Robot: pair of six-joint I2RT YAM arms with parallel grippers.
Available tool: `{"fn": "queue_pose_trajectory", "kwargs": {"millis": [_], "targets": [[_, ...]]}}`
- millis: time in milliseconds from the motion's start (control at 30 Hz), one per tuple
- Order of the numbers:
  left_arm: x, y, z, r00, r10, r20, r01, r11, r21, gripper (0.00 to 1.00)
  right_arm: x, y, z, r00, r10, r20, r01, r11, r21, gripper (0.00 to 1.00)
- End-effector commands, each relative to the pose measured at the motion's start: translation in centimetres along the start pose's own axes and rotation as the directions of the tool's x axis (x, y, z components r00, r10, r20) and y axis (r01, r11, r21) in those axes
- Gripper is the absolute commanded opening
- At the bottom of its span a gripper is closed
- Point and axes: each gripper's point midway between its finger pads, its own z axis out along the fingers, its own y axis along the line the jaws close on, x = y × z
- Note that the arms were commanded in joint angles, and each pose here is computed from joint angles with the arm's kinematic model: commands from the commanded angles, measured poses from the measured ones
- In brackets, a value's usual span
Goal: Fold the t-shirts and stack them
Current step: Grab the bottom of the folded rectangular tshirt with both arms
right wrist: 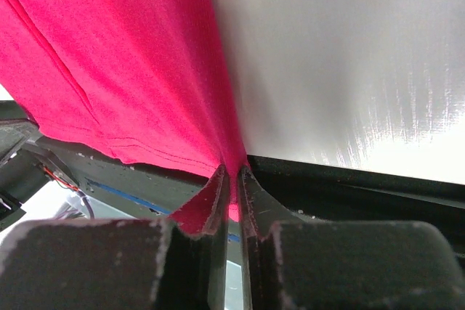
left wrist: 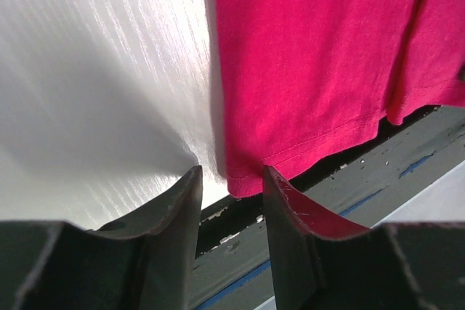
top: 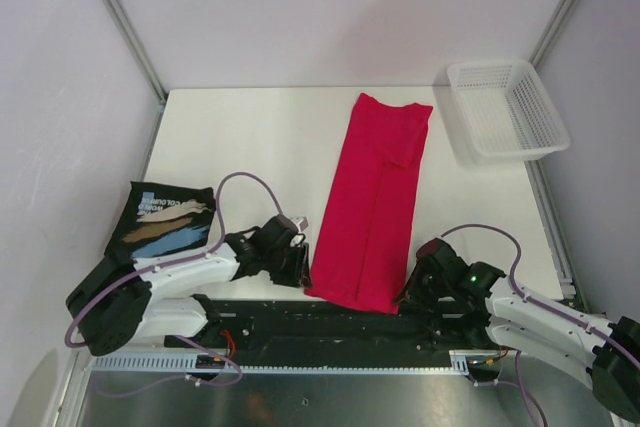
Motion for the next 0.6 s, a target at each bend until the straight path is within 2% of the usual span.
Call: {"fn": "queue_pose_trajectory", "kwargs": {"millis": [0, 133, 300, 467, 567], "targets": [[0.2, 0.2, 0.6, 1.0, 0.021, -0.007, -0.021, 1.0, 0.015, 0.43, -0.1, 0.8, -0.3, 1.0, -0.008, 0.0, 0.008, 1.0, -0.028, 0.1], [0.5, 0.2, 0.9, 1.0, 0.018, -0.023, -0.018, 1.0, 0.022, 0.37, -0.3, 1.1, -0.7, 1.0, -0.008, 0.006, 0.008, 0.999, -0.034, 0.09], [0.6, -0.2, 0.8, 0.999, 0.018, -0.031, -0.016, 0.999, 0.043, 0.22, -0.7, 1.9, -1.3, 1.0, -0.011, 0.014, 0.011, 0.999, -0.053, 0.05], [-0.8, -2.0, -0.1, 0.999, 0.03, 0.009, -0.031, 0.995, 0.097, 0.04, -1.0, 3.3, -2.3, 1.0, -0.014, 0.023, 0.016, 0.996, -0.088, 0.0], [-2.1, -3.5, -1.0, 0.998, 0.04, 0.043, -0.045, 0.99, 0.132, 0.0, -1.3, 4.4, -3.1, 0.999, -0.018, 0.032, 0.022, 0.993, -0.114, 0.0]]}}
